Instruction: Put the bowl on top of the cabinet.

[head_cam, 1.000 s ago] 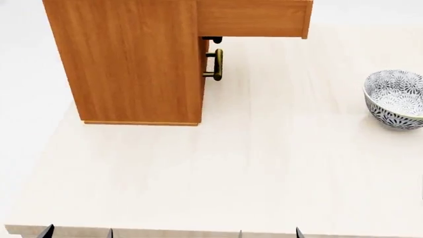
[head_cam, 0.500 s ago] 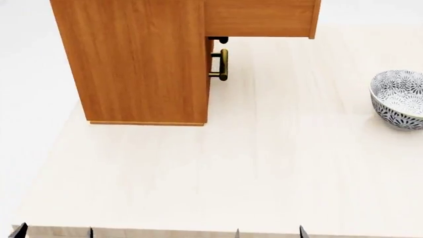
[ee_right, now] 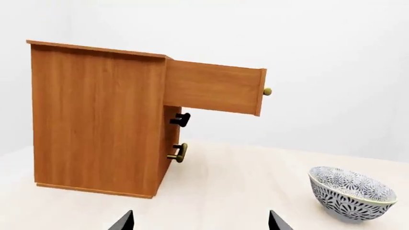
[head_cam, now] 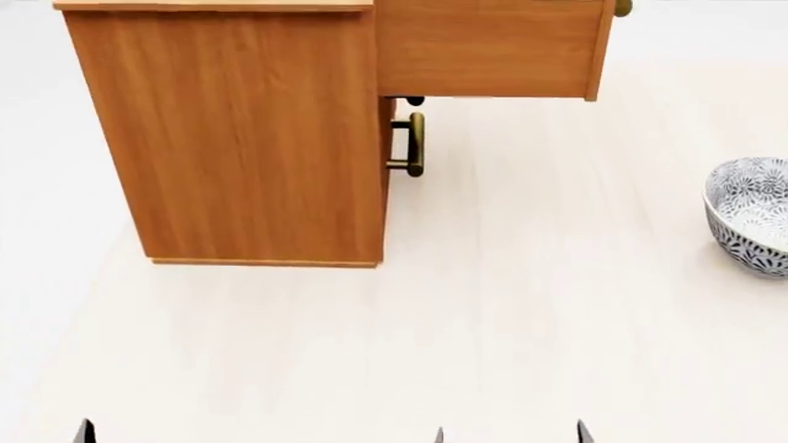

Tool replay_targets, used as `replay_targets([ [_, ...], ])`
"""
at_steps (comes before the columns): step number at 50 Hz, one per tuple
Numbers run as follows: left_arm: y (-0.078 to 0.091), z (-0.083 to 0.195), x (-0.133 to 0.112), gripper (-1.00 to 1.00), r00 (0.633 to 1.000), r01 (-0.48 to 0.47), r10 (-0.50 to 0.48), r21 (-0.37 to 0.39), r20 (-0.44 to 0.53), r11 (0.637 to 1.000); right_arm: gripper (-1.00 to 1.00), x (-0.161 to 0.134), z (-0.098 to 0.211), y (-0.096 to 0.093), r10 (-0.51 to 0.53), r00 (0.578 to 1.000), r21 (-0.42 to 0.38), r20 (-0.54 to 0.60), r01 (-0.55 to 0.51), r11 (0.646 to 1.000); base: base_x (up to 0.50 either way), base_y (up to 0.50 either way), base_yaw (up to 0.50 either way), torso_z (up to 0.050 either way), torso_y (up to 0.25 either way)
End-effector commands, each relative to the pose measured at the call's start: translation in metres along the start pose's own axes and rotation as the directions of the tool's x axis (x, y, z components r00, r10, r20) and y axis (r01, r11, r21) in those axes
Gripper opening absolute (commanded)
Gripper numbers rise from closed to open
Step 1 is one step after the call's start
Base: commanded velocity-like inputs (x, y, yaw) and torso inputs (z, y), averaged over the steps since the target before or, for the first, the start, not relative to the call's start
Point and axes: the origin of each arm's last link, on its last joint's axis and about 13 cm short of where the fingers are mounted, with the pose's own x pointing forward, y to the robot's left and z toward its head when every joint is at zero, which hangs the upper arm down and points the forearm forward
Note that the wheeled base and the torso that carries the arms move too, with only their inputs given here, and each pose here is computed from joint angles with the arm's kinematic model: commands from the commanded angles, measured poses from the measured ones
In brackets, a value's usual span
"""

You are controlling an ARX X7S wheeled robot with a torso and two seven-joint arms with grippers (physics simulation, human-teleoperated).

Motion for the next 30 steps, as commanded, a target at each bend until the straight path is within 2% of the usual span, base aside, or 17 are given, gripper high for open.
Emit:
replay_targets([
  [1, -0.0005, 0.0055, -0.0038, 1.00, 1.000, 0.007, -0.007, 0.004, 0.010, 1.000, 1.00, -0.0028, 0.0045, -0.0012, 0.002, 1.000, 0.016, 0.018, -0.002, 1.000, 0.50, 0.00, 0.00, 0.000, 0.000],
  [14, -0.0047, -0.0009, -0.0035, 1.00, 1.000, 0.023, -0.022, 0.034, -0.013, 0.999, 1.00, -0.0029, 0.0037, -0.0019, 0.003, 1.000, 0.012, 0.019, -0.003, 1.000, 0.50, 0.00, 0.00, 0.000, 0.000],
  [30, -0.0029, 0.0005, -0.0024, 1.00, 1.000, 0.016, -0.016, 0.027, -0.012, 1.000, 1.00, -0.0020, 0.0022, -0.0017, 0.006, 1.000, 0.007, 0.018, -0.006, 1.000, 0.50, 0.00, 0.00, 0.000, 0.000],
])
